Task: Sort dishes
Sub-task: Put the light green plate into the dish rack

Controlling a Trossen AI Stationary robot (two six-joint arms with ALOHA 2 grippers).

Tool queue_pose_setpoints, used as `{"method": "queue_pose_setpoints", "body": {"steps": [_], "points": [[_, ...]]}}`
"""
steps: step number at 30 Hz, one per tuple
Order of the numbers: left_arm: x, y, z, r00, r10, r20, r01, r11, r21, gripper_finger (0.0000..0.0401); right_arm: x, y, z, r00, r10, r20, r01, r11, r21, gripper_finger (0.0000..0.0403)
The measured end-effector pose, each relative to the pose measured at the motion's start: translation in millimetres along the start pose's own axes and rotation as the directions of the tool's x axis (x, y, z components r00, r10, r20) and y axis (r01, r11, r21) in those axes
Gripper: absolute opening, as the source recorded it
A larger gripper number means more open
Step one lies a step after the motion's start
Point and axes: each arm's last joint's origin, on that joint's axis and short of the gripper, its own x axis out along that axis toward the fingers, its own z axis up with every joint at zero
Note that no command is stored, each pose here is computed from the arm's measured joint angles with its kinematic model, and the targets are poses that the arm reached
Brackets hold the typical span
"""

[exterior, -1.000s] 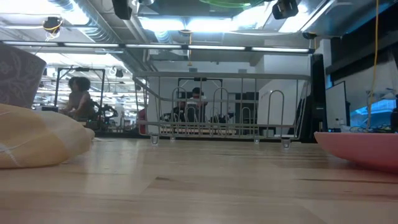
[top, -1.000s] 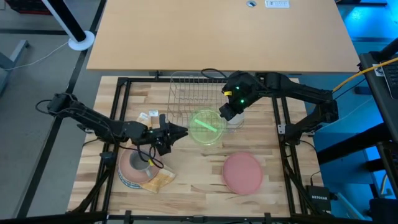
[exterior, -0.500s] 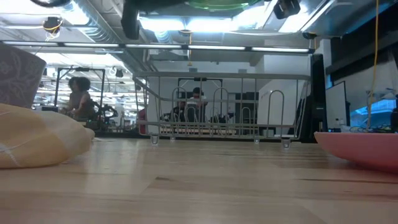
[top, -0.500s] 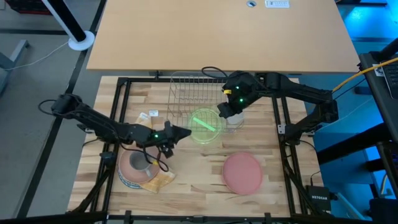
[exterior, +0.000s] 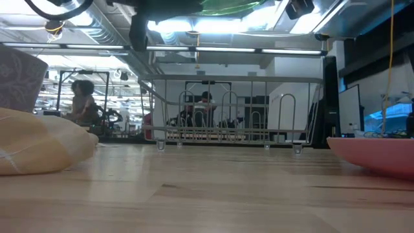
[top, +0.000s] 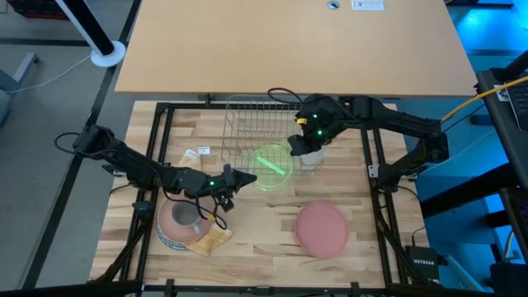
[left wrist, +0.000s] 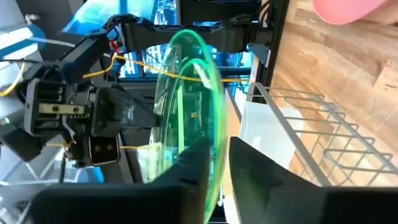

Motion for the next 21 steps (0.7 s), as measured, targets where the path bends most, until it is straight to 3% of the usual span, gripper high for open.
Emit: {"method": "queue_pose_setpoints", "body": {"steps": [3,14,21], "points": [[-0.1,-0.3,0.2,1.0,-0.003,0.001,0.003,0.999,-0.044,0.0008,0.0,1.3,1.0,1.0,0.013,0.011,-0.012,1.0,-0.006,0.0008],[0.0,-0.4,0.0,1.0,-0.004,0.0,0.004,0.998,-0.069,0.0003,-0.1,3.2,2.8,0.999,0.027,0.034,-0.026,1.0,-0.015,0.0034],[0.0,-0.8,0.0,1.0,-0.007,0.0,0.007,0.998,-0.068,0.0002,-0.1,4.1,3.3,0.999,0.038,0.037,-0.037,0.998,-0.045,0.0082]]}}
